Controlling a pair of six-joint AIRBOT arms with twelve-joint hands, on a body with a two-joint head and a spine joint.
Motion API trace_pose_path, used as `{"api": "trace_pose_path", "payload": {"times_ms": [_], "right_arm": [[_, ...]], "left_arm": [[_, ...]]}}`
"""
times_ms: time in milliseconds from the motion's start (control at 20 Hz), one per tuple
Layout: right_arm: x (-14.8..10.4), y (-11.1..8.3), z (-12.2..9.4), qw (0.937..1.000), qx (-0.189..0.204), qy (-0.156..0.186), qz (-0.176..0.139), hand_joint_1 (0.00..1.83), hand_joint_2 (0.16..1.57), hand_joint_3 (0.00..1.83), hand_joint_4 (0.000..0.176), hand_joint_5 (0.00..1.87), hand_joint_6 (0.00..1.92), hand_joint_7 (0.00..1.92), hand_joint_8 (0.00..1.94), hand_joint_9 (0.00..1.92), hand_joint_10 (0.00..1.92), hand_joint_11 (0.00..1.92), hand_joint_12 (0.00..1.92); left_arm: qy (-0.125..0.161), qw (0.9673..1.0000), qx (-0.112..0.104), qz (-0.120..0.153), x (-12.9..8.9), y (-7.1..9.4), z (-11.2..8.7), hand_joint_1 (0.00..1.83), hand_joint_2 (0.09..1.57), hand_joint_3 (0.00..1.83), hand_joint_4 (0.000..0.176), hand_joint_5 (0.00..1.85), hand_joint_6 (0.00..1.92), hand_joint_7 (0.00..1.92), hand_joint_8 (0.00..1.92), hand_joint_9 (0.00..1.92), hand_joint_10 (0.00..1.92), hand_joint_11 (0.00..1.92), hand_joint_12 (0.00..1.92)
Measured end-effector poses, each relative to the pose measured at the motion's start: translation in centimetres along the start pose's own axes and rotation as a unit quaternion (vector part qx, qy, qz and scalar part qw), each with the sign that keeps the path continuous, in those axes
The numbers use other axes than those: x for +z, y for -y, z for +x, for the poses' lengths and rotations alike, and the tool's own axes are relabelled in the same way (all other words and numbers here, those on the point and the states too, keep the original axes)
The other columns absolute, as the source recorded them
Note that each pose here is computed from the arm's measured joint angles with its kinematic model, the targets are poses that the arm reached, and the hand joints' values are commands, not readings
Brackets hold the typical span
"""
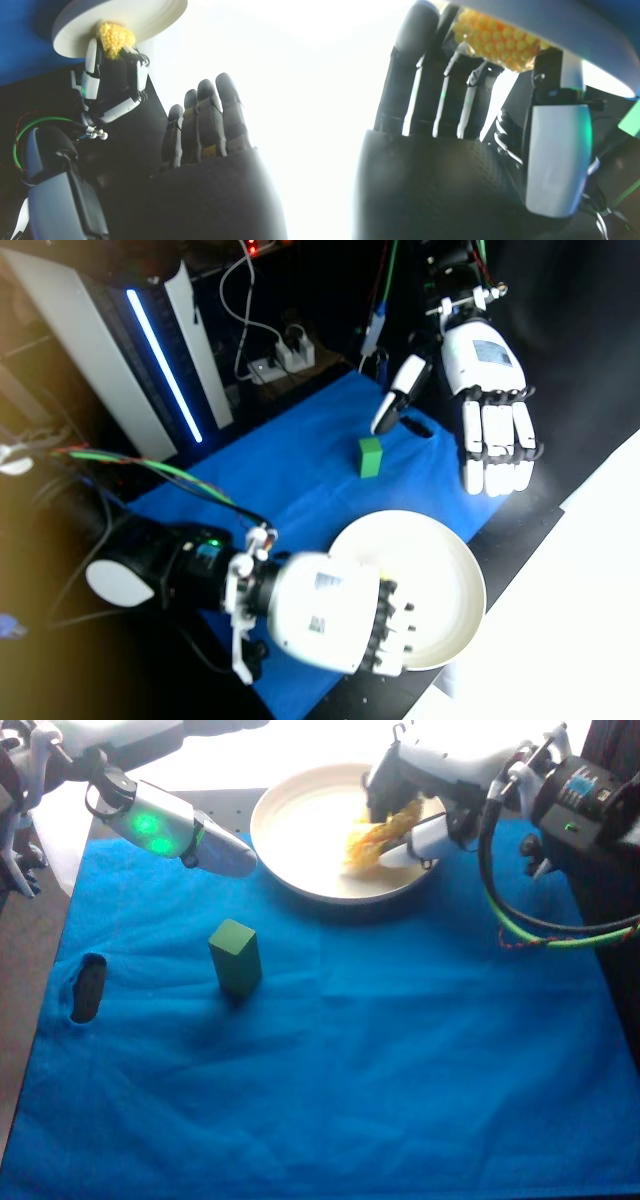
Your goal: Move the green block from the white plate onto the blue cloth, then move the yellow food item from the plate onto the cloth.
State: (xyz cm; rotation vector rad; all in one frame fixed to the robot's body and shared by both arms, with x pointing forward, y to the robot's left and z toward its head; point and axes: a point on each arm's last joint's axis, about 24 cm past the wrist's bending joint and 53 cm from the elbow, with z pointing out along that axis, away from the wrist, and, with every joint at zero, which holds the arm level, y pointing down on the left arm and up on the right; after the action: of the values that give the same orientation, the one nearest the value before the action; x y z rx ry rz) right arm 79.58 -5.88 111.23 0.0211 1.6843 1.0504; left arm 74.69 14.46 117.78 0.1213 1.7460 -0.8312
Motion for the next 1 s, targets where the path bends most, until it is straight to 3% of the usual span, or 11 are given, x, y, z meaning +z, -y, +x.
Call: {"api": "trace_pose_path", "payload": {"times_ms": [50, 150, 200, 300, 450, 600, 700, 750, 900, 950, 1000], "right_arm": [[-0.1, -1.1, 0.0, 0.9999, 0.003, 0.001, -0.017, 1.26, 1.13, 0.00, 0.000, 1.09, 0.48, 0.90, 1.36, 0.83, 1.18, 0.68, 1.63], [-0.9, -2.8, -0.7, 0.9988, 0.007, 0.009, -0.048, 1.27, 1.08, 0.00, 0.000, 1.15, 0.49, 1.03, 1.10, 0.91, 0.88, 0.65, 1.51], [-1.1, -3.2, -0.9, 0.9984, 0.009, 0.011, -0.054, 1.27, 1.08, 0.00, 0.000, 1.15, 0.49, 1.03, 1.10, 0.91, 0.88, 0.65, 1.51], [-2.2, -4.6, -1.8, 0.9967, 0.013, 0.017, -0.079, 1.24, 1.09, 0.00, 0.004, 1.03, 0.83, 1.06, 0.93, 0.95, 0.40, 0.53, 1.21], [-4.0, -6.8, -2.6, 0.9934, 0.019, 0.021, -0.111, 1.28, 1.05, 0.00, 0.000, 1.17, 0.44, 1.12, 0.98, 1.06, 0.69, 0.74, 1.42], [-5.9, -8.8, -3.5, 0.9888, 0.022, 0.027, -0.145, 1.24, 1.07, 0.00, 0.011, 1.10, 0.81, 1.06, 0.85, 0.97, 0.31, 0.41, 1.29], [-7.1, -9.4, -3.0, 0.9865, 0.032, 0.024, -0.159, 1.25, 1.06, 0.01, 0.000, 1.14, 0.61, 1.05, 0.98, 0.90, 0.74, 0.36, 1.60], [-7.9, -9.5, -1.9, 0.9860, 0.035, 0.012, -0.162, 1.26, 1.06, 0.00, 0.000, 1.14, 0.58, 1.11, 0.93, 0.96, 0.83, 0.55, 1.63], [-9.3, -9.2, 1.0, 0.9853, 0.047, -0.015, -0.164, 1.27, 1.03, 0.00, 0.000, 1.21, 0.43, 1.20, 0.78, 1.05, 0.79, 0.69, 1.56], [-10.0, -9.2, 1.7, 0.9847, 0.052, -0.023, -0.165, 1.27, 1.03, 0.00, 0.000, 1.18, 0.52, 1.23, 0.69, 1.10, 0.70, 0.72, 1.53], [-10.6, -9.1, 2.4, 0.9844, 0.055, -0.030, -0.164, 1.18, 1.08, 0.00, 0.000, 1.06, 0.80, 1.21, 0.84, 1.11, 1.16, 0.85, 1.76]], "left_arm": [[0.001, 1.0000, -0.001, -0.001, 0.0, -0.1, 0.0, 0.61, 0.81, 0.01, 0.054, 0.13, 0.00, 0.20, 0.00, 0.21, 0.00, 0.00, 0.47], [0.000, 1.0000, -0.002, -0.005, -0.1, -0.5, 0.1, 0.67, 0.79, 0.00, 0.095, 0.11, 0.00, 0.19, 0.00, 0.20, 0.00, 0.00, 0.47], [-0.002, 1.0000, -0.002, -0.007, -0.1, -0.6, 0.2, 0.67, 0.79, 0.00, 0.095, 0.11, 0.00, 0.19, 0.00, 0.20, 0.00, 0.00, 0.47], [-0.007, 0.9999, 0.000, -0.012, -0.2, -0.9, 0.6, 0.64, 0.80, 0.00, 0.094, 0.10, 0.00, 0.19, 0.00, 0.20, 0.00, 0.00, 0.44], [-0.006, 0.9999, -0.005, -0.014, -0.2, -1.0, 0.6, 0.62, 0.81, 0.00, 0.066, 0.09, 0.00, 0.19, 0.00, 0.20, 0.00, 0.00, 0.52], [-0.012, 0.9997, -0.007, -0.021, -0.3, -1.5, 1.2, 0.59, 0.82, 0.00, 0.065, 0.08, 0.00, 0.19, 0.00, 0.20, 0.00, 0.00, 0.50], [-0.016, 0.9995, -0.008, -0.026, -0.5, -1.9, 1.6, 0.57, 0.80, 0.00, 0.061, 0.09, 0.00, 0.20, 0.00, 0.20, 0.00, 0.00, 0.49], [-0.018, 0.9993, -0.009, -0.030, -0.5, -2.1, 1.7, 0.59, 0.81, 0.00, 0.049, 0.09, 0.00, 0.20, 0.00, 0.21, 0.00, 0.00, 0.49], [-0.017, 0.9993, -0.012, -0.030, -0.6, -2.2, 1.7, 0.60, 0.82, 0.00, 0.077, 0.07, 0.00, 0.16, 0.00, 0.18, 0.00, 0.00, 0.42], [-0.017, 0.9993, -0.011, -0.032, -0.6, -2.3, 1.6, 0.58, 0.82, 0.00, 0.072, 0.08, 0.00, 0.17, 0.00, 0.19, 0.01, 0.02, 0.43], [-0.017, 0.9992, -0.010, -0.034, -0.7, -2.4, 1.6, 0.57, 0.81, 0.00, 0.080, 0.09, 0.00, 0.17, 0.00, 0.20, 0.00, 0.04, 0.37]]}}
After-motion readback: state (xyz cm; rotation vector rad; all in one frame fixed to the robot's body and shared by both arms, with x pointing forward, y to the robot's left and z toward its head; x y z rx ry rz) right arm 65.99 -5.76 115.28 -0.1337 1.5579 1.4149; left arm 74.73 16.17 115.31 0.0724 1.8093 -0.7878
